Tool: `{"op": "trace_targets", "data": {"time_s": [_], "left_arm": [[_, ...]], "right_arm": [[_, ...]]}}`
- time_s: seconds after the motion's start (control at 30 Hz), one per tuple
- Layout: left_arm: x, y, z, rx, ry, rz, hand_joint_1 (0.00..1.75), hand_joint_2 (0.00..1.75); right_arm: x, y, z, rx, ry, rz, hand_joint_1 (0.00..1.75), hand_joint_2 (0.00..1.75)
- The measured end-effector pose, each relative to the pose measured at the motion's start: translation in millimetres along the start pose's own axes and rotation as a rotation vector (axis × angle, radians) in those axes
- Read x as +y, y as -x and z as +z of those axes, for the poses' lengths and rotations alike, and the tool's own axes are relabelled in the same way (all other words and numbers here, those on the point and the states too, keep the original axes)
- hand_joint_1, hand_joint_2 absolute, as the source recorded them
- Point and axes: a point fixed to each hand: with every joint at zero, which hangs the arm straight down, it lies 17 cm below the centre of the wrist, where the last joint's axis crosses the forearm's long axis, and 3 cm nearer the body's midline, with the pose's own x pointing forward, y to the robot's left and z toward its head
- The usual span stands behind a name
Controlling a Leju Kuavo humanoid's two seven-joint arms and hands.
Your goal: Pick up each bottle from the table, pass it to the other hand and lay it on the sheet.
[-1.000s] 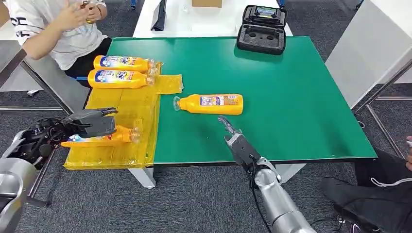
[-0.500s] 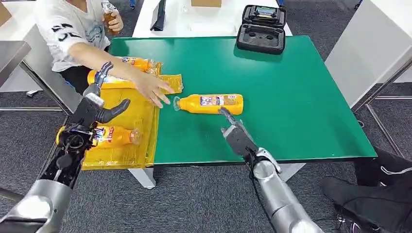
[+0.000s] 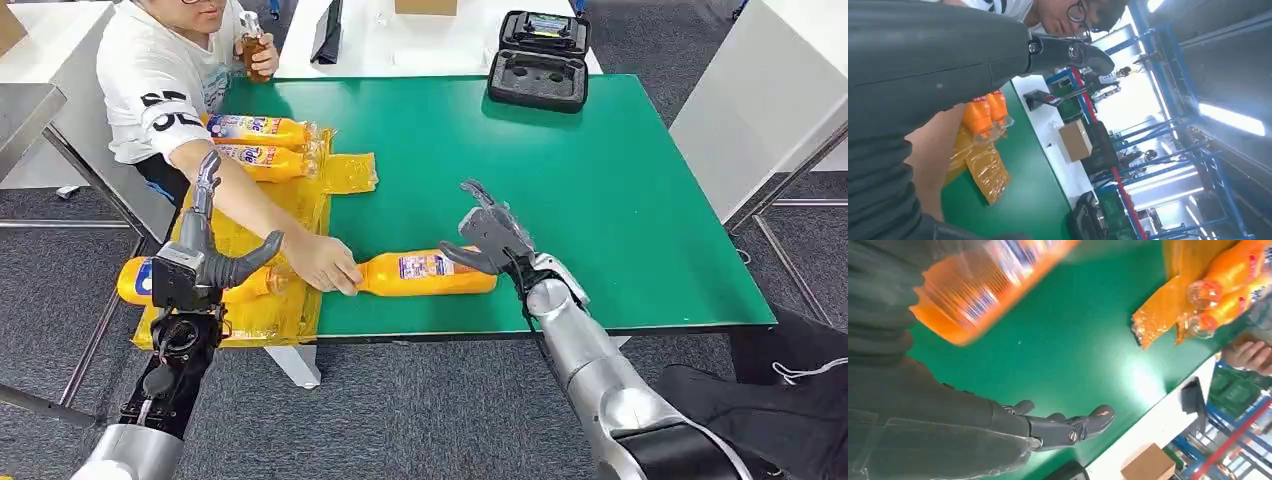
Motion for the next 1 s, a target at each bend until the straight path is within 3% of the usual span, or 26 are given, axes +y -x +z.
{"op": "trace_targets", "data": {"time_s": [0.33, 0.73, 1.0], "left_arm": [[-8, 3, 5, 0.014, -0.005, -0.005, 0.00, 1.75], [-23, 27, 10, 0.079, 0.040, -0.107, 0.00, 1.75], [-32, 30, 10, 0.085, 0.074, -0.123, 0.00, 1.75]], "right_arm": [[-16, 26, 0, 0.078, -0.015, 0.030, 0.00, 1.75], [48, 35, 25, 0.117, -0.282, -0.116, 0.00, 1.75], [74, 35, 31, 0.146, -0.393, -0.100, 0.00, 1.75]]}}
